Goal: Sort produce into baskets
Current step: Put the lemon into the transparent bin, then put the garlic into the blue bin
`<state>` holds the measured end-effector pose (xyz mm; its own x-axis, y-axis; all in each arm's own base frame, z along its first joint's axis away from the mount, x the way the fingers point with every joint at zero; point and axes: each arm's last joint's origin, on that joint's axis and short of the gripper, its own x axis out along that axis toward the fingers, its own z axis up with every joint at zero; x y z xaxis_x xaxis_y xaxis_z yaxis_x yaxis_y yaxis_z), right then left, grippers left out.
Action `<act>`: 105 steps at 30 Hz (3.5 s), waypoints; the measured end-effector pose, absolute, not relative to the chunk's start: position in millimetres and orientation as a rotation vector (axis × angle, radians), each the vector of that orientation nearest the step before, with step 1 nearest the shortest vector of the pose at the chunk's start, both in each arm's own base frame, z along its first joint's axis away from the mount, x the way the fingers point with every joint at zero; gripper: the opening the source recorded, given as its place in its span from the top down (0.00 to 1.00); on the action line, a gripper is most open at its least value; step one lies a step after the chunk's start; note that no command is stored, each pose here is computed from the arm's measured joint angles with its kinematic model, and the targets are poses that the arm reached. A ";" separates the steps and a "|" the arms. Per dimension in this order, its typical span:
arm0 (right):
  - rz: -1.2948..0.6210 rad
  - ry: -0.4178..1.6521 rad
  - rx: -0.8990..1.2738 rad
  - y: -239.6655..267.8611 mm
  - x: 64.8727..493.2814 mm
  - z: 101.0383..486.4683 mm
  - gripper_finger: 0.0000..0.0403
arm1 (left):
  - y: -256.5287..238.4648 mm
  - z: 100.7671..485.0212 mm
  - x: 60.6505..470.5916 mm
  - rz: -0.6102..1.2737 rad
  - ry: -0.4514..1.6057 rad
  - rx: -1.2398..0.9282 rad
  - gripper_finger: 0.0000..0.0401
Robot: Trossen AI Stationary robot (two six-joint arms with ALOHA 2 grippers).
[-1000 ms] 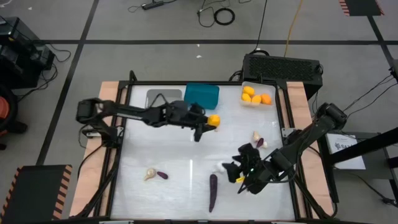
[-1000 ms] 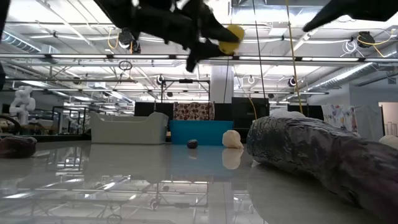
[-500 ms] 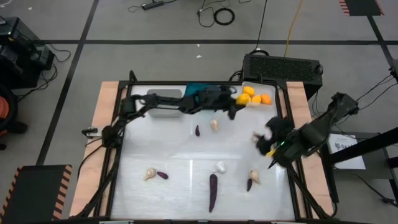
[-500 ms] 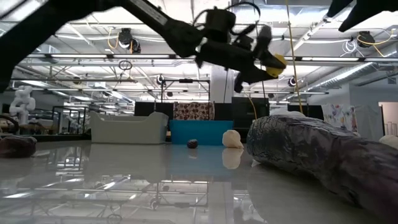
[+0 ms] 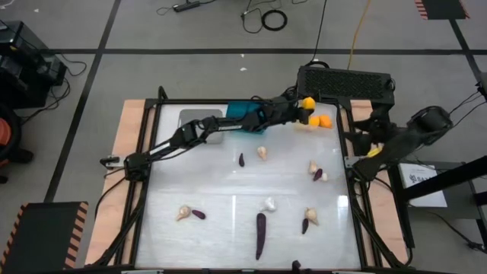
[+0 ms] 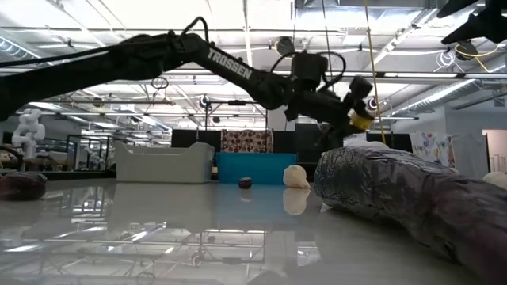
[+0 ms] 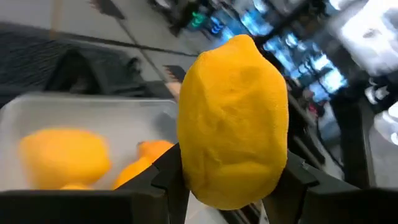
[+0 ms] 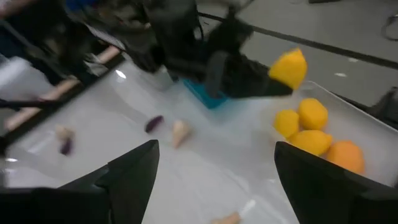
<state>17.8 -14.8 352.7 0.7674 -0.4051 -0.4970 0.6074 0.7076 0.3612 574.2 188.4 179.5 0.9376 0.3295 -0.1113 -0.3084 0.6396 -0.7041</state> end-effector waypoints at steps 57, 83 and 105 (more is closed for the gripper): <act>-0.438 0.302 0.522 16.0 61.7 312.4 0.23 | 157.5 317.1 483.6 0.142 0.645 -0.565 0.39; -0.041 0.498 0.338 105.9 242.4 252.1 0.23 | 2.4 496.9 230.7 0.303 0.845 0.114 0.39; 0.134 1.307 0.041 116.8 345.3 204.3 0.23 | -27.6 380.5 175.0 0.347 0.664 -0.109 0.39</act>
<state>345.3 116.8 204.3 0.2541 0.1218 -0.9595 -0.0754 0.9915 0.1059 175.0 -27.6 380.5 0.7326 0.2801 -0.6204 -0.3492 0.9370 0.0106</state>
